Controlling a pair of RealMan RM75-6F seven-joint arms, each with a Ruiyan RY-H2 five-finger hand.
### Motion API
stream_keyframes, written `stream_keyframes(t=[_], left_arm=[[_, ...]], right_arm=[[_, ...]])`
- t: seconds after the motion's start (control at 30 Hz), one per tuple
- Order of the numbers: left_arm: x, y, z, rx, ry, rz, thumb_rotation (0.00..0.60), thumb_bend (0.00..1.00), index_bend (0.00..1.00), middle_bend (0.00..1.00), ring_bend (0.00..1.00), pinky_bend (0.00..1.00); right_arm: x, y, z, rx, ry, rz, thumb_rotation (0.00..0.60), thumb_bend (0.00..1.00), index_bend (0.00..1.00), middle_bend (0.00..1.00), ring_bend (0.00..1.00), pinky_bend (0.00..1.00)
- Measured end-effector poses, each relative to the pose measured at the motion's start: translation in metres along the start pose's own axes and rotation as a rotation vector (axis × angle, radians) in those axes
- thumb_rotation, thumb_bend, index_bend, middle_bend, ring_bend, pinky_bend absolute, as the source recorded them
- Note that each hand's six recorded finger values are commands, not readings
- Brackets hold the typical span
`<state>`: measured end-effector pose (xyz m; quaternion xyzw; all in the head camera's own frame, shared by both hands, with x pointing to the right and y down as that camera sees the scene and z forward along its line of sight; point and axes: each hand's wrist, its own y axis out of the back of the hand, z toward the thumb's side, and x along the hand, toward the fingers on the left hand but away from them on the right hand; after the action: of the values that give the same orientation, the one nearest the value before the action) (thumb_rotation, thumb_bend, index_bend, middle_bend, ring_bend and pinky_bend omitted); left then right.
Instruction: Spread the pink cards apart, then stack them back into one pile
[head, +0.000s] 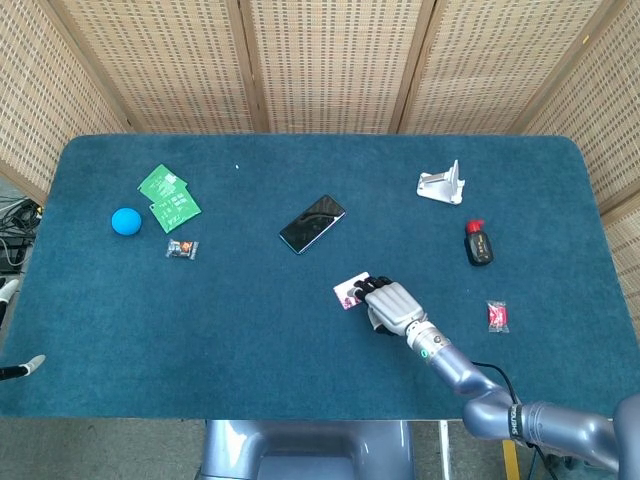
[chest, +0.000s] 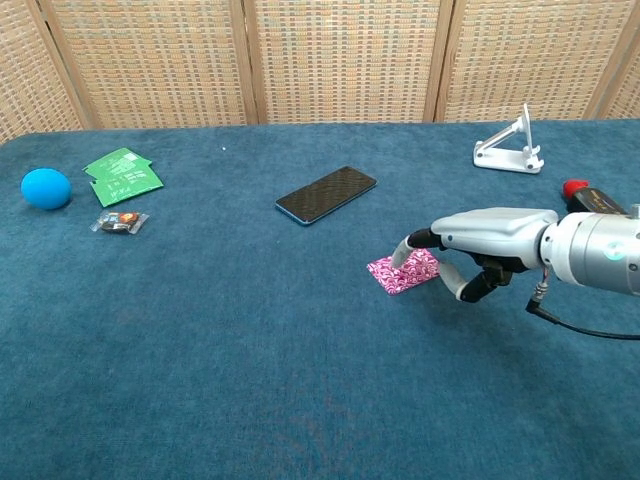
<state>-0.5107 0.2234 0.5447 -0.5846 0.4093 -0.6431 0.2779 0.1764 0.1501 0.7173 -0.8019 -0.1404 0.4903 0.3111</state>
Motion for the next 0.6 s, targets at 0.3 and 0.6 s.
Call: stream_keyframes(t=[0.3, 0.6], left_arm=[[-0.001, 0.001, 0.001, 0.0, -0.002, 0.004, 0.6, 0.0, 0.0, 0.0, 0.0, 0.0], [-0.002, 0.001, 0.0, -0.006, 0.001, 0.008, 0.6, 0.0, 0.0, 0.0, 0.0, 0.0]], right_arm=[[-0.004, -0.009, -0.001, 0.006, -0.007, 0.042, 0.6, 1.0, 0.2, 0.2, 0.14, 0.22], [0.008, -0.017, 0.001, 0.015, 0.005, 0.124, 0.6, 1.0, 0.2, 0.2, 0.17, 0.23]])
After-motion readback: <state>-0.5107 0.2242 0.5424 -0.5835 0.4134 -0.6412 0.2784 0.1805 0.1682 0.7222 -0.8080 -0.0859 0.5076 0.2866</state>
